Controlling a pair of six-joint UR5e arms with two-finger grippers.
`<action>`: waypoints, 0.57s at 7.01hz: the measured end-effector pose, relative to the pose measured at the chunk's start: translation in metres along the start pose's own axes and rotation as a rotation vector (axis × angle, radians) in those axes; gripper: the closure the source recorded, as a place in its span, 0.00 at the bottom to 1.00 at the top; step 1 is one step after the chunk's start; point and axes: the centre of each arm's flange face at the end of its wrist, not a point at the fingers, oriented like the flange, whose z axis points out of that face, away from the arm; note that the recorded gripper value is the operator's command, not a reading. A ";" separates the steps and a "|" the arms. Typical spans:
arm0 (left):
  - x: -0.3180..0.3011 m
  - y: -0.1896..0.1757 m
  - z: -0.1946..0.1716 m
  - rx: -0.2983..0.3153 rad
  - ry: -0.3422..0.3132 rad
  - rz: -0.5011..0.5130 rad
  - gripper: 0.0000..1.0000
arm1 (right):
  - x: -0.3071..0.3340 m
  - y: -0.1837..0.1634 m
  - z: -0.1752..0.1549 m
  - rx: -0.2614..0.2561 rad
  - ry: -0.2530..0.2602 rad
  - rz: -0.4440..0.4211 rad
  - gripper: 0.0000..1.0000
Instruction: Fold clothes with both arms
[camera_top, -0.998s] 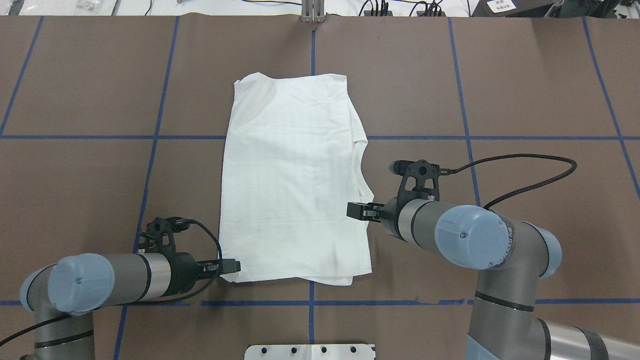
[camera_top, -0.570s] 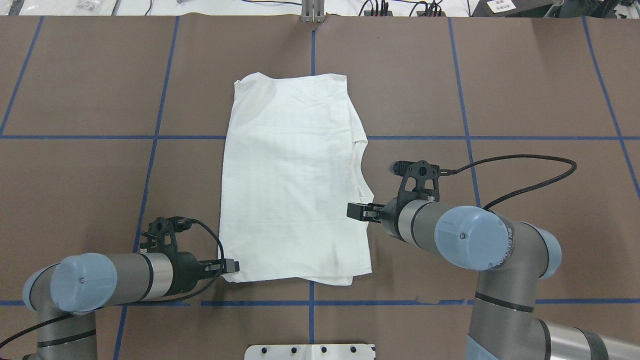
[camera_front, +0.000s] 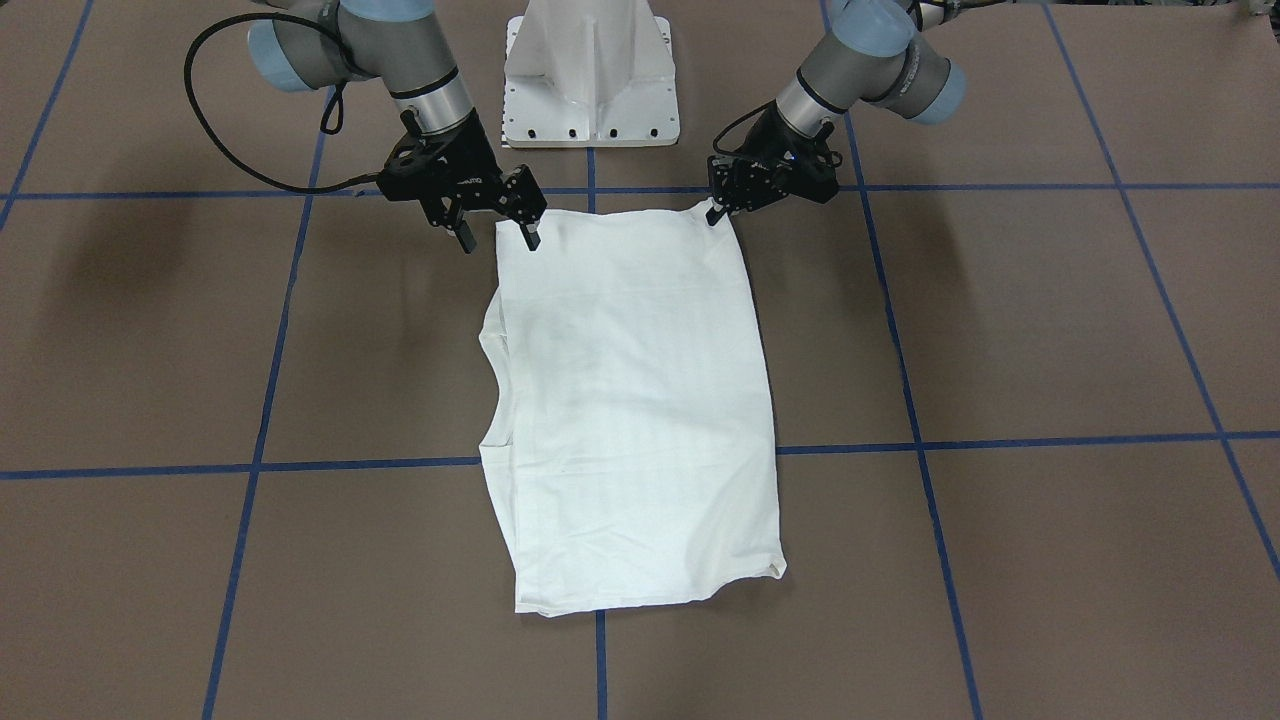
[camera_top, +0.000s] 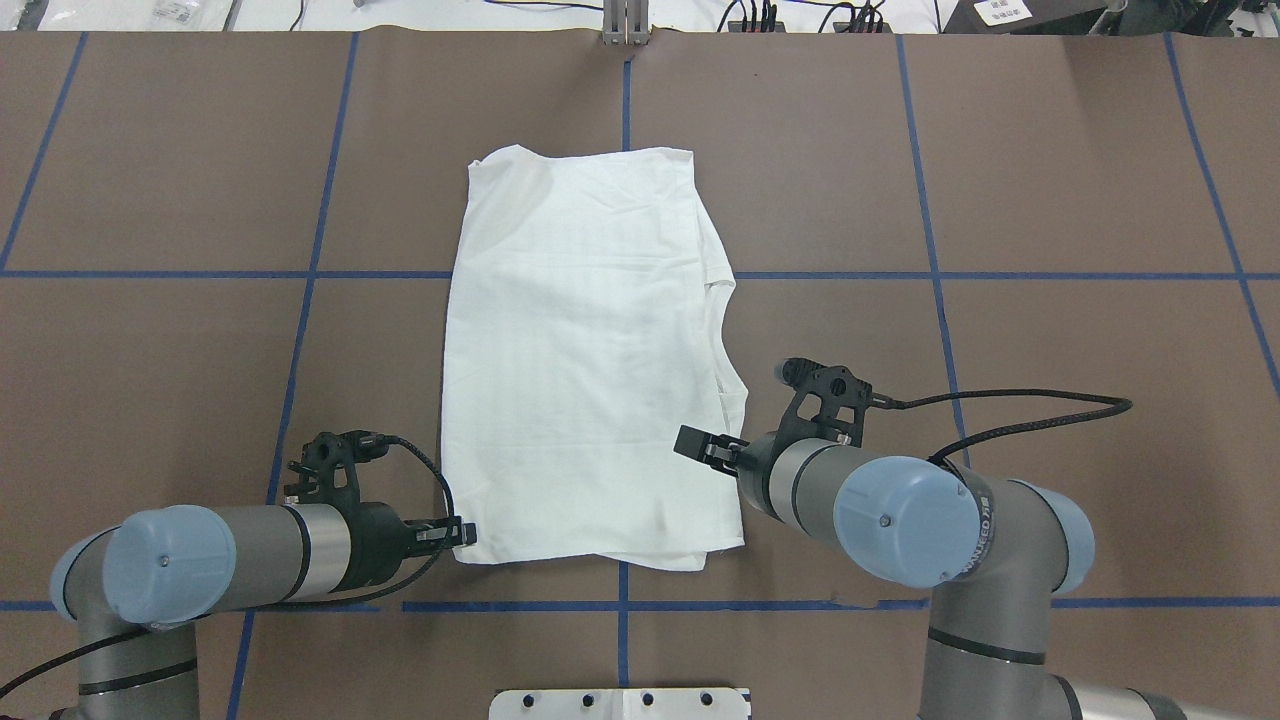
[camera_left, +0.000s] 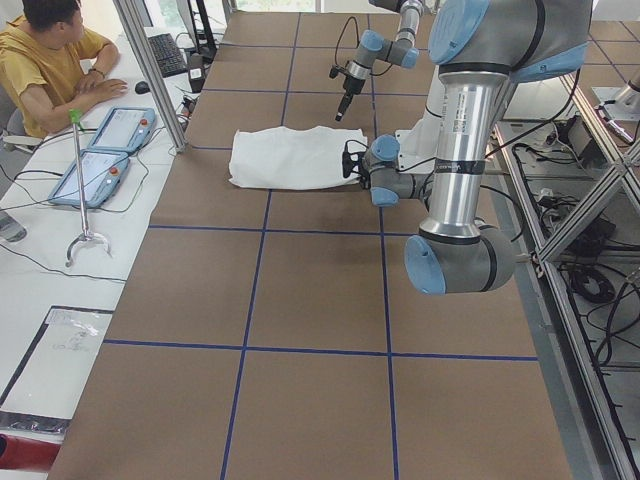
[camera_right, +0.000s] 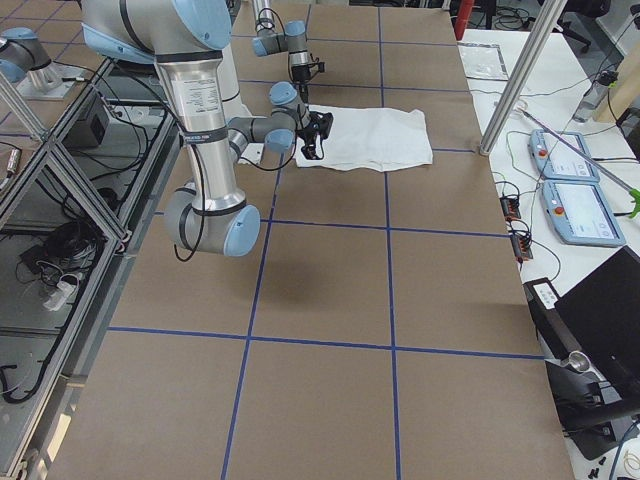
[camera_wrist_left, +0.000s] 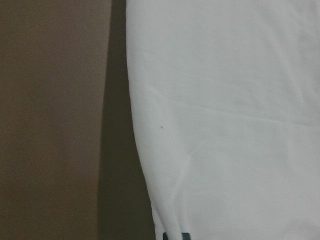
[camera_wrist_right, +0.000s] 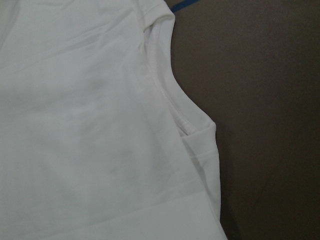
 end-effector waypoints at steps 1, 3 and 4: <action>0.001 0.000 0.000 0.001 0.002 0.000 1.00 | -0.006 0.020 0.003 -0.008 0.037 0.057 0.02; 0.001 0.000 -0.001 0.002 0.003 0.000 1.00 | -0.014 0.055 0.010 0.004 0.136 0.134 0.02; 0.002 0.000 -0.001 0.002 0.004 0.001 1.00 | -0.015 0.067 0.015 0.013 0.168 0.151 0.02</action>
